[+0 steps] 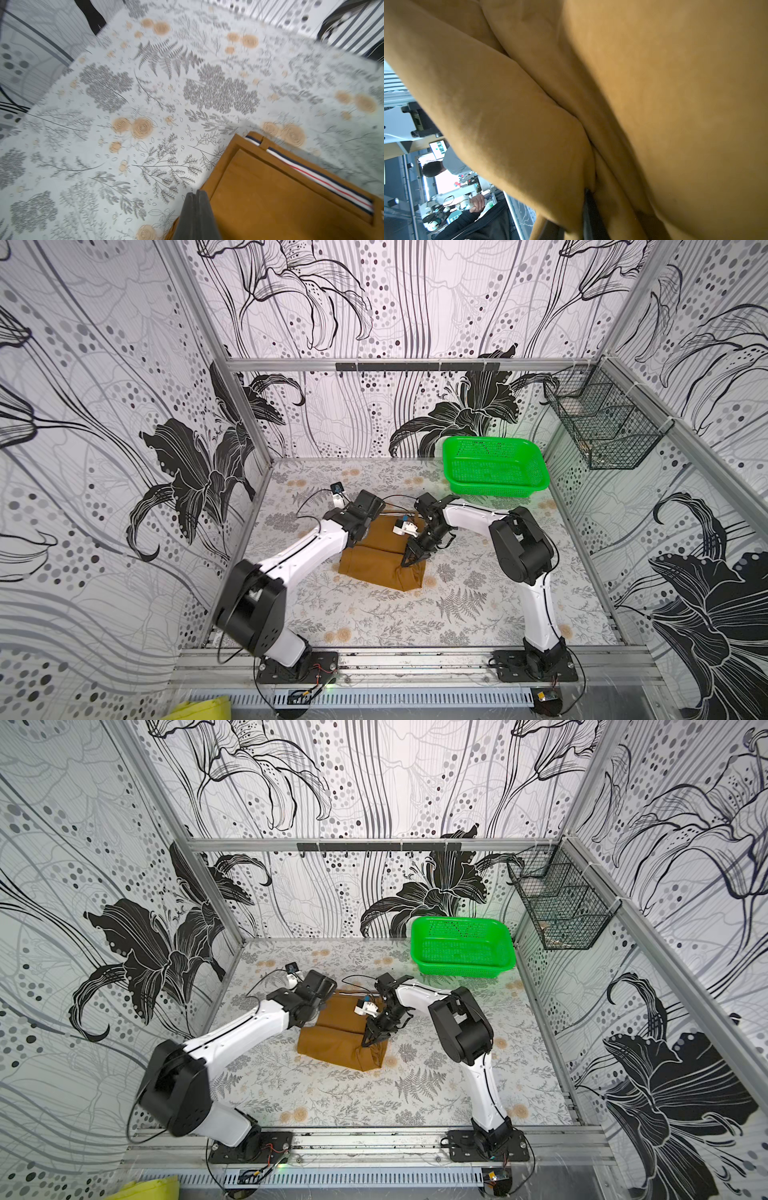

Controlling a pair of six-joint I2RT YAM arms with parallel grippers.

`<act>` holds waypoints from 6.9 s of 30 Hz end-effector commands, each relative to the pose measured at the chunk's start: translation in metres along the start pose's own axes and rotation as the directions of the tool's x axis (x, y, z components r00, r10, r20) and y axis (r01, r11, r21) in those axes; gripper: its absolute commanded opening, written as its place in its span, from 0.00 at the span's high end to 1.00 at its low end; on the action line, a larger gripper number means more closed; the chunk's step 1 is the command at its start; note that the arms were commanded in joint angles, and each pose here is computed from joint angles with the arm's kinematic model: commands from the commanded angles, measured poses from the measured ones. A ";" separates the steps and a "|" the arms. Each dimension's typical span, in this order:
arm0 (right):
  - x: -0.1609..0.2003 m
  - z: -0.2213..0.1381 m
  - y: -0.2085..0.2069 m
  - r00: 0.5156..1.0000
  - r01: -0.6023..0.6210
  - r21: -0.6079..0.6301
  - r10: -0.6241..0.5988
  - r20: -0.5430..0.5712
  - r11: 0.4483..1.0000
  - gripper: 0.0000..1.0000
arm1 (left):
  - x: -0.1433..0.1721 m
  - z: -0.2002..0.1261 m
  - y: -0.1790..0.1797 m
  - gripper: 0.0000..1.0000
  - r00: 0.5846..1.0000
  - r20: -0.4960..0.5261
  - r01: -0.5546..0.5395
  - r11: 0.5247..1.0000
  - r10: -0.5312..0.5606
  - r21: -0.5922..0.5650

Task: Roll up the long pants
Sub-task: Roll the long pant at the center of the board.

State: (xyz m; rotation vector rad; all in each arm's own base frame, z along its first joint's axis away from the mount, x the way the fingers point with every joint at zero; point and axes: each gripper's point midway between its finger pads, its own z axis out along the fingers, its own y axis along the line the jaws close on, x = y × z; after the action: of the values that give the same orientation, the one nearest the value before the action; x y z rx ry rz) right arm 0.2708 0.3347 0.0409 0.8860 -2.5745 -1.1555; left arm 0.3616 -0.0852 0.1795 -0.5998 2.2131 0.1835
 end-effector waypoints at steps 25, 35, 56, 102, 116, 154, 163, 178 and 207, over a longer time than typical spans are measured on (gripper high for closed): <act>0.038 0.049 -0.096 0.976 -0.135 0.269 0.174 -0.127 0.954 1.00 | 0.142 0.000 -0.018 1.00 0.942 -0.330 -0.041 0.998 0.057 0.055; 0.040 0.050 -0.095 0.974 -0.150 0.269 0.189 -0.124 0.951 1.00 | 0.183 0.062 -0.010 1.00 0.907 -0.421 -0.100 0.977 0.011 -0.190; 0.026 -0.090 -0.034 0.953 -0.120 0.566 -0.065 0.295 0.815 0.57 | 0.246 0.087 0.036 1.00 0.805 -0.586 -0.079 0.963 -0.092 -0.259; 0.088 0.051 0.081 0.759 0.430 0.903 -0.534 -0.372 -0.017 0.00 | 0.222 0.088 0.023 1.00 0.800 -0.600 -0.083 0.988 -0.009 -0.127; 0.046 0.048 0.025 0.757 0.341 0.916 -0.515 -0.401 -0.213 0.02 | 0.229 0.085 0.034 1.00 0.789 -0.614 -0.086 0.986 -0.020 -0.143; 0.105 0.106 0.045 0.802 0.564 0.718 -0.478 -0.358 0.408 1.00 | 0.073 0.061 -0.044 1.00 0.918 -0.393 -0.019 0.997 0.049 0.080; 0.128 0.113 0.063 0.809 0.572 0.658 -0.467 -0.356 0.490 1.00 | 0.091 0.083 -0.077 1.00 0.888 -0.456 0.014 0.989 0.056 0.148; 0.157 0.109 0.126 0.763 0.640 0.385 -0.494 -0.416 0.665 1.00 | 0.190 0.096 -0.007 1.00 0.822 -0.564 -0.041 0.996 0.081 0.084; 0.117 0.059 0.146 0.886 0.456 0.213 -0.416 -0.206 0.864 1.00 | 0.177 0.058 0.008 1.00 0.854 -0.510 -0.059 0.993 0.105 0.105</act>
State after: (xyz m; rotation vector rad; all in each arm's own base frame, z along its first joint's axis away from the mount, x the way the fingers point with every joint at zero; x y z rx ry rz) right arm 0.1221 0.3778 0.0952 1.7218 -2.6199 -0.6480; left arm 0.3277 -0.1486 0.0272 -0.5595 2.6104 -0.2594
